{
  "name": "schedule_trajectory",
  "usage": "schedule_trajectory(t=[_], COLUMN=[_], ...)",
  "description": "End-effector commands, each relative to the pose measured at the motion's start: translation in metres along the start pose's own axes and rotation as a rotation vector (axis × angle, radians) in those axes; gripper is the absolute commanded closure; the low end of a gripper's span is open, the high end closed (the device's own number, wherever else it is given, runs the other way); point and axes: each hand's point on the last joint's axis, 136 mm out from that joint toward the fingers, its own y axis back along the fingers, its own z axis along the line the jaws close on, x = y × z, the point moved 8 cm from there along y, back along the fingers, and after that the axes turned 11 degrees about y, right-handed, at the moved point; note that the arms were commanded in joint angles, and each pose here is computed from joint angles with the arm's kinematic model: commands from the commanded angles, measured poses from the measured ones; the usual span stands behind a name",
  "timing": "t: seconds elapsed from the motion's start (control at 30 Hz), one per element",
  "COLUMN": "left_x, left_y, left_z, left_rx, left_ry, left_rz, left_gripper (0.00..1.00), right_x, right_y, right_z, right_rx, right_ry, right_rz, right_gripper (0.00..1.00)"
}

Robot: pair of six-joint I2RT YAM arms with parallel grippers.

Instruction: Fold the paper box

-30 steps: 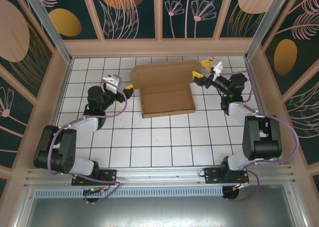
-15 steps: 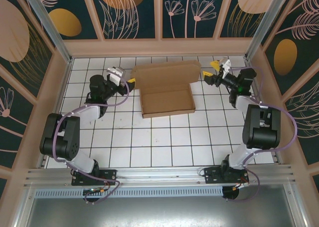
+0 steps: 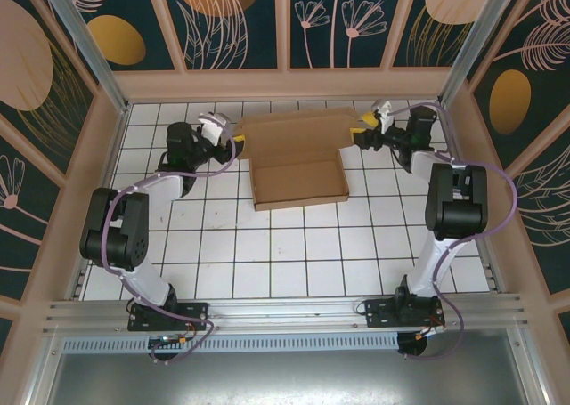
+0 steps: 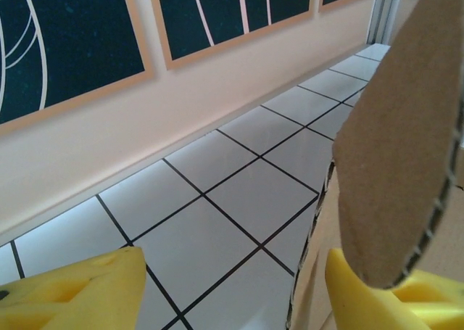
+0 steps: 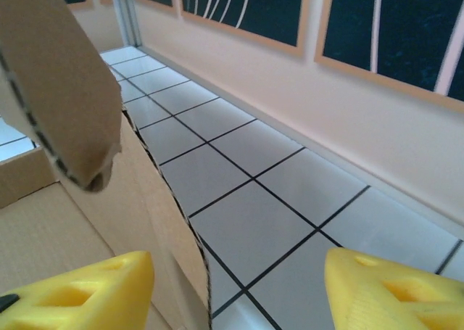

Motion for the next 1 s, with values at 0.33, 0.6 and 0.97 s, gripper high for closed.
schedule_trajectory(t=[0.33,0.6,0.97], left_x=[-0.001,-0.003,-0.002], left_y=[-0.018,-0.019,-0.014], left_z=[0.005,0.006,0.011], left_rx=[0.073,0.063,-0.019], left_ry=[-0.018,0.0,-0.03], left_rz=[0.071,0.068,0.09], left_gripper=[0.69,1.0,1.0], right_x=[-0.01,-0.025,-0.022], right_y=[-0.031,-0.03,-0.023], right_z=[0.018,0.031,0.033], right_rx=[-0.074,-0.004,-0.019], right_ry=[0.054,0.079,0.031], right_rz=[0.038,0.056,0.103], right_gripper=[0.68,0.79,0.65])
